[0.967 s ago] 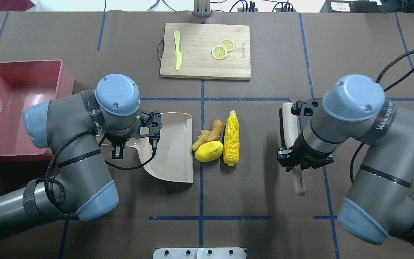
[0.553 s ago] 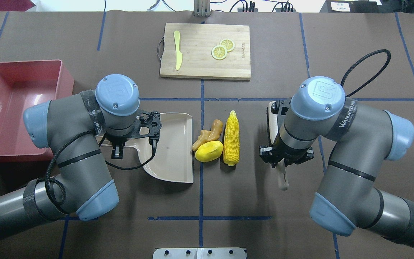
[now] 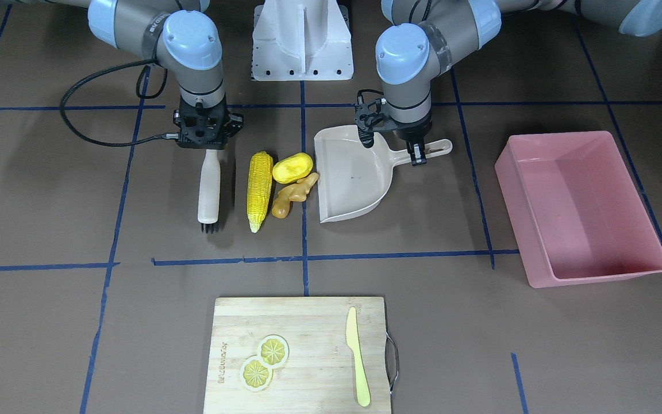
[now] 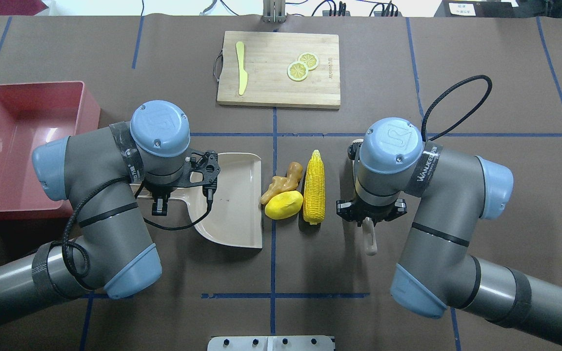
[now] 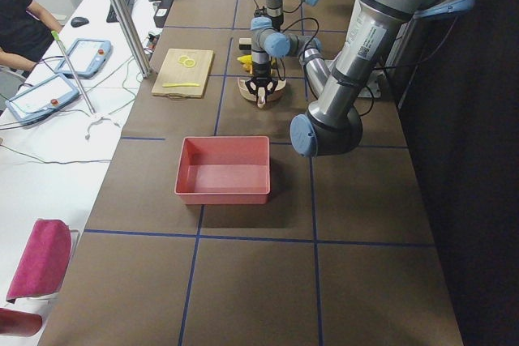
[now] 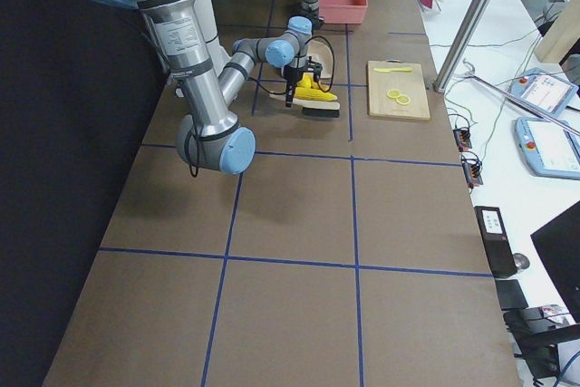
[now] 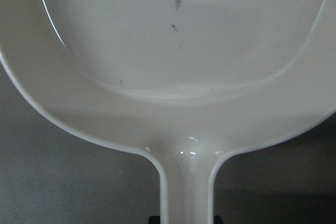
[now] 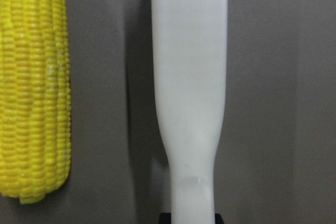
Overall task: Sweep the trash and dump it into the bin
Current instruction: 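Bring the brush with the right gripper behind the corn and potato, then sweep the potato, ginger, lemon and corn into the dustpan with the right brush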
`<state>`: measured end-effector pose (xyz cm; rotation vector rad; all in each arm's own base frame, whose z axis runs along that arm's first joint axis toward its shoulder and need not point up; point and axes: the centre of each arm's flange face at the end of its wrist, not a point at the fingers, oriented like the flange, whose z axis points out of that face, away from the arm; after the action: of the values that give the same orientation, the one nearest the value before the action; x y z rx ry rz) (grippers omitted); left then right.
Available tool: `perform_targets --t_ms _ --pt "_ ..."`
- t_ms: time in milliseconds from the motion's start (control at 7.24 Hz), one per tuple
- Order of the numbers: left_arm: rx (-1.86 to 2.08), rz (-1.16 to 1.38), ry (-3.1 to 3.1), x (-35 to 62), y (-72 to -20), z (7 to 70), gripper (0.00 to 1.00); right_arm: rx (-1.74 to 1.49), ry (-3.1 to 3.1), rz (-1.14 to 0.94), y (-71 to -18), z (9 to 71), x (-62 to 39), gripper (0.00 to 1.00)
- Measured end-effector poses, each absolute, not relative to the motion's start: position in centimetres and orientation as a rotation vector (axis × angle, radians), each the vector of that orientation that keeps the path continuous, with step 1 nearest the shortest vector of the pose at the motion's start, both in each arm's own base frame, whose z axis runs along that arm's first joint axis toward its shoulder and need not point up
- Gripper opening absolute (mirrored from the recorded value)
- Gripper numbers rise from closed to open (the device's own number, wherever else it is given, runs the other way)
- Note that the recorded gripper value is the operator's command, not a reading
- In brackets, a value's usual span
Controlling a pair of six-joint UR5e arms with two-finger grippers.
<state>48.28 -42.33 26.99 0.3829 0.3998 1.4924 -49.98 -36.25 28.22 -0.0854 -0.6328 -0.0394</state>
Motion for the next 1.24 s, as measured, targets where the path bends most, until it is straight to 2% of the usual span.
perform_targets --t_ms 1244 --pt "0.378 1.493 0.4 48.5 -41.9 27.0 0.0 -0.072 -0.643 -0.125 -34.6 20.4 -59.3 0.0"
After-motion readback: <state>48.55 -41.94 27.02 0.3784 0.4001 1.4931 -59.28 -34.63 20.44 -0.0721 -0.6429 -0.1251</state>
